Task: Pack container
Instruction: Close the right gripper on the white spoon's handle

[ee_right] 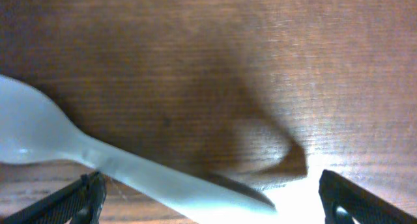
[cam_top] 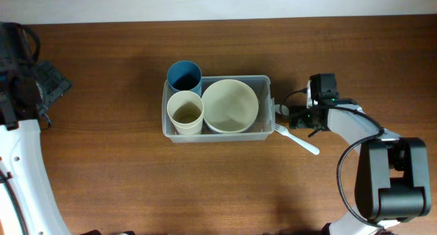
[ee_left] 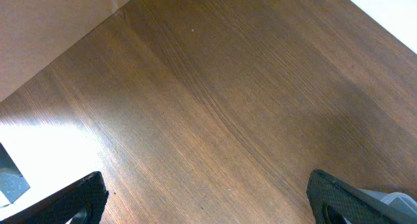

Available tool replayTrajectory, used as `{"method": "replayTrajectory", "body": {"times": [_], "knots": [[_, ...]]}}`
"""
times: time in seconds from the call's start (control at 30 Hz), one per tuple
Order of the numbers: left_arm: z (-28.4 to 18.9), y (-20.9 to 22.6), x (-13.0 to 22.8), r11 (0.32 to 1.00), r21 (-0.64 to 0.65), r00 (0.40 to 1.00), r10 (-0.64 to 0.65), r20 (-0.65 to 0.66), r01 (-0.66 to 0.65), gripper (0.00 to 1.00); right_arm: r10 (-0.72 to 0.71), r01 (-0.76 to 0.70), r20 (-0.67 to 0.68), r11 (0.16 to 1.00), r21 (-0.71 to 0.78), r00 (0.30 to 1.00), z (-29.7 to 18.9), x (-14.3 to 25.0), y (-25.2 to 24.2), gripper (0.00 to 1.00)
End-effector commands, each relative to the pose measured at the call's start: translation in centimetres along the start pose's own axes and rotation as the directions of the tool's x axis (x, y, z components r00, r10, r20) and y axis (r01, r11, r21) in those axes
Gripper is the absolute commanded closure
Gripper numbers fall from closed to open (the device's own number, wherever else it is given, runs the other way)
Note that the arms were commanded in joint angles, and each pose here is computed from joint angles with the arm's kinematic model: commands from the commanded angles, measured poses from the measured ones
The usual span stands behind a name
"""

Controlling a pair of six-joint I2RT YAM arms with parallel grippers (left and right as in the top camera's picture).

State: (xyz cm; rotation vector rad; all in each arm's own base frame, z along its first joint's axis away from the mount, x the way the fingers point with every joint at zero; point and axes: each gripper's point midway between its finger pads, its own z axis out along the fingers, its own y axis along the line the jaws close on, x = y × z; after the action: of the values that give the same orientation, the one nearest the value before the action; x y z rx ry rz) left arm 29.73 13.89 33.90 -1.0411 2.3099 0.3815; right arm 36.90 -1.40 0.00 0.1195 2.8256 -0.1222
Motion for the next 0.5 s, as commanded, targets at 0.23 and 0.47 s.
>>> {"method": "replayTrajectory", "body": {"times": [0.23, 0.47], "knots": [[0.2, 0.1, 0.0, 1.000, -0.005, 1.000, -0.013, -0.006, 0.013, 0.00, 0.377, -0.359, -0.163, 0.925, 0.126, 0.912, 2.4, 5.7, -1.0, 0.01], [0.2, 0.1, 0.0, 1.000, -0.005, 1.000, -0.013, -0.006, 0.013, 0.00, 0.358, -0.350, -0.141, 0.934, 0.080, 0.923, 2.6, 4.8, -0.4, 0.01]]}}
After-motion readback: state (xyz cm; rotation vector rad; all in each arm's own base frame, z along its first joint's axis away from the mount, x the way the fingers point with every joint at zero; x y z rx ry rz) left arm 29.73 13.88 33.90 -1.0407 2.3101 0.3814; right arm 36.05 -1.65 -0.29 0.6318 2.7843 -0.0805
